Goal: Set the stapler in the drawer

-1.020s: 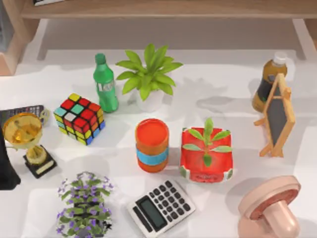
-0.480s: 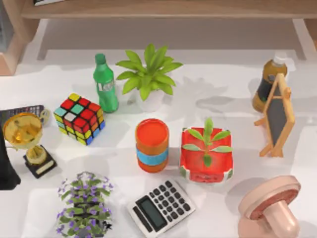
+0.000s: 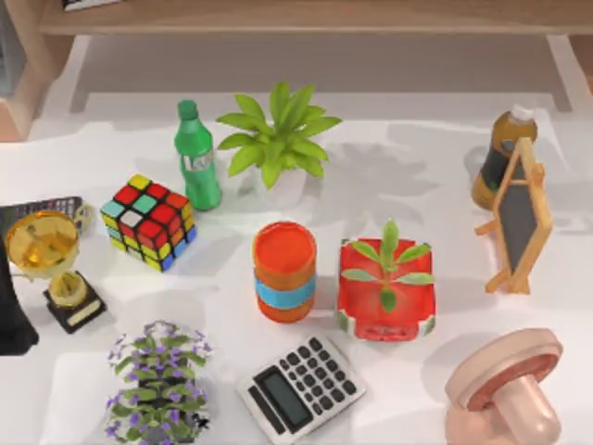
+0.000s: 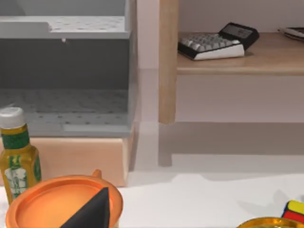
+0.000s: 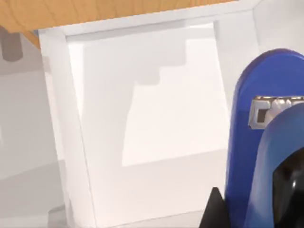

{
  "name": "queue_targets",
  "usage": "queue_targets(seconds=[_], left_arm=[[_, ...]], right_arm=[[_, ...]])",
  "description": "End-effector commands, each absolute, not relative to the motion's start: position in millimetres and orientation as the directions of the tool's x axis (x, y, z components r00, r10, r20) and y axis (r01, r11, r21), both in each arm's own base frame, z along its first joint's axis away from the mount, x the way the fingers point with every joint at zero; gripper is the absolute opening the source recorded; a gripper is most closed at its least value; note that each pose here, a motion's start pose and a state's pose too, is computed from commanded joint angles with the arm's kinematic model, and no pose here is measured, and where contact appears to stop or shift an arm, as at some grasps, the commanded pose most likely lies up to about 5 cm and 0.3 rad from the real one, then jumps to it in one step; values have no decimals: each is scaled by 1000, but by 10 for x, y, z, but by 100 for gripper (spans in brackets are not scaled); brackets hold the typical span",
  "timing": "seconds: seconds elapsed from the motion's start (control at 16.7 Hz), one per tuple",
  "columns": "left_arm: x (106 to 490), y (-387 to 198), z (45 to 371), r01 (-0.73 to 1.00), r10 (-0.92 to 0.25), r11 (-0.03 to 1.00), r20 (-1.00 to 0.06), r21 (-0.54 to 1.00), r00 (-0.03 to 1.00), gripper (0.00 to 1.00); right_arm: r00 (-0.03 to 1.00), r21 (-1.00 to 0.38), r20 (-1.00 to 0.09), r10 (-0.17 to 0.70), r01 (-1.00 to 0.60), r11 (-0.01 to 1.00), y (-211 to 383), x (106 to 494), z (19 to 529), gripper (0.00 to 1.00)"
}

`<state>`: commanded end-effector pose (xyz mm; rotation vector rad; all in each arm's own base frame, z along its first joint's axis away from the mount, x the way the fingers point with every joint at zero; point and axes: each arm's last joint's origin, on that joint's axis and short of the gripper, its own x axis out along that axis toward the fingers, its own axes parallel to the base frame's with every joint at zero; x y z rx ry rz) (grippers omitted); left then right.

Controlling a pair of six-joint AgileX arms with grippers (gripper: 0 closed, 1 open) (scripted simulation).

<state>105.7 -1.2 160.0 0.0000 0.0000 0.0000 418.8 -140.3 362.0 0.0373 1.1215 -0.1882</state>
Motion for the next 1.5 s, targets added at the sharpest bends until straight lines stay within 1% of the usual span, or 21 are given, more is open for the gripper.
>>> queue_targets(seconds=[0.12,0.18,0.3,0.36,0.48,0.66,0.78,0.9,1.02,1.26,1.5], left_arm=[[1057,-12,1600,0,0,1000,0,0,1000,100],[1057,-12,1600,0,0,1000,0,0,1000,100],[1057,-12,1600,0,0,1000,0,0,1000,100],[1057,-12,1600,0,0,1000,0,0,1000,100],[1057,-12,1600,0,0,1000,0,0,1000,100],[1057,-12,1600,0,0,1000,0,0,1000,100],[1057,-12,1600,0,0,1000,0,0,1000,100],[1057,-12,1600,0,0,1000,0,0,1000,100],[1057,-12,1600,0,0,1000,0,0,1000,100],[1057,-12,1600,0,0,1000,0,0,1000,100],[1057,-12,1600,0,0,1000,0,0,1000,100]], right_arm=[[472,-74,-867,-160,195,978,-1371,4133,3787,0],[481,-80,-860,-170,202,976,-1378,4150,3791,0],[466,-94,-866,-181,205,974,-1448,4250,3653,0],[441,-101,-879,-182,202,974,-1512,4315,3518,0],[358,-108,-919,-167,180,978,-1664,4439,3148,0],[201,-79,-975,-98,100,992,-1792,4609,2443,0],[115,-43,-992,-47,40,998,-1782,4702,1996,0],[43,-9,-999,-9,5,1000,-1785,4733,1652,0],[2,8,-1000,8,-4,1000,-1801,4724,1496,0],[2,8,-1000,8,-4,1000,-1801,4724,1496,0],[2,8,-1000,8,-4,1000,-1801,4724,1496,30]])
